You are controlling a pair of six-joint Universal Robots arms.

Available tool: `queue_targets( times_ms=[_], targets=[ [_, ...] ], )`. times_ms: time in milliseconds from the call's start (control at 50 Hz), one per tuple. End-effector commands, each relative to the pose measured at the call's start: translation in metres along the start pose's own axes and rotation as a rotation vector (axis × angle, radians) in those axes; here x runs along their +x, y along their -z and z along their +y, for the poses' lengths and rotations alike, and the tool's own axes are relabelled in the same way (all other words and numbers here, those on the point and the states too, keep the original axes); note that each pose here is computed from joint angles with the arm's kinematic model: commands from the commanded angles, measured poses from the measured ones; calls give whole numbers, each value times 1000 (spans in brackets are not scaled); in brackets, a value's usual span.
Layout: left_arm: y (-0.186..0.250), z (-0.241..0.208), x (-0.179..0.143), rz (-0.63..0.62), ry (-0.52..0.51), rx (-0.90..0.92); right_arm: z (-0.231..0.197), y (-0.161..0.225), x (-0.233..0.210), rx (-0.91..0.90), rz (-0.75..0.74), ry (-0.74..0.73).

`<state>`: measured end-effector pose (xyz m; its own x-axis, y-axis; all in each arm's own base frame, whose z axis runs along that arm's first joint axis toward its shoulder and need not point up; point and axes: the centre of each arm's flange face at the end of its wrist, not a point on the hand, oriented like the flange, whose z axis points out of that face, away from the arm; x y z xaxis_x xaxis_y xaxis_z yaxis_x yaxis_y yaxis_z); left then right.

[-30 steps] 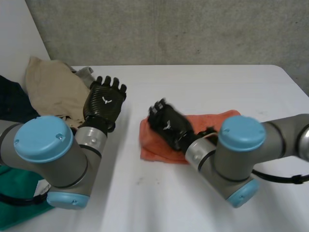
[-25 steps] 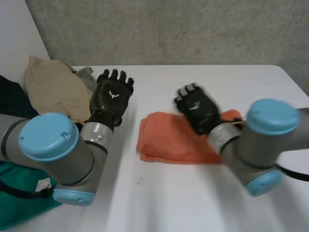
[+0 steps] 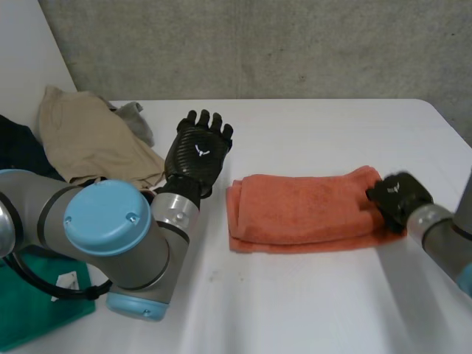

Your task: Fold the laundry.

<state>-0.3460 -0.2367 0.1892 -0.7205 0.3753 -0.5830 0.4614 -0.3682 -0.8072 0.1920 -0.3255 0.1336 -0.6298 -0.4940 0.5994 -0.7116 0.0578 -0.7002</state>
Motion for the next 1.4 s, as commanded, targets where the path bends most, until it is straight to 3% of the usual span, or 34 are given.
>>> queue_targets(
  times_ms=[20,60,160,260,300,380,480,520,640,720,840,980,1100,1240,1400],
  targets=[
    [4,-3,-21,-54,2,-9,-95,12,-30,282,23,102],
    [3,-1,-29,-83,1,-23,-107,16,-49,325,-12,129],
    [1,7,-42,-142,0,-65,-131,44,-144,488,-262,267],
    [2,8,-42,-140,19,-75,-125,54,-180,522,-371,318],
    [2,8,-40,-137,31,-71,-126,54,-178,521,-366,299],
    [-1,2,-40,-139,74,-48,-138,49,-153,491,-307,106],
    [-7,-25,-33,-116,173,44,-133,29,-49,400,-111,-332],
    [-6,-35,-27,-96,218,74,-129,30,-31,383,-90,-416],
    [-5,-45,-2,52,386,69,-111,34,-22,241,-153,-515],
    [-5,-37,25,153,432,-17,-103,23,-30,183,-180,-523],
    [-12,-11,50,203,414,-148,-92,8,-39,114,-209,-533],
    [-18,11,52,140,371,-255,-82,-7,-50,64,-237,-530],
    [-10,27,52,175,237,-347,-80,-15,-60,52,-263,-517],
    [-8,35,58,206,147,-362,-73,-17,-78,13,-304,-482],
    [-9,23,56,206,155,-326,-85,-6,-72,56,-293,-416]
  ],
)
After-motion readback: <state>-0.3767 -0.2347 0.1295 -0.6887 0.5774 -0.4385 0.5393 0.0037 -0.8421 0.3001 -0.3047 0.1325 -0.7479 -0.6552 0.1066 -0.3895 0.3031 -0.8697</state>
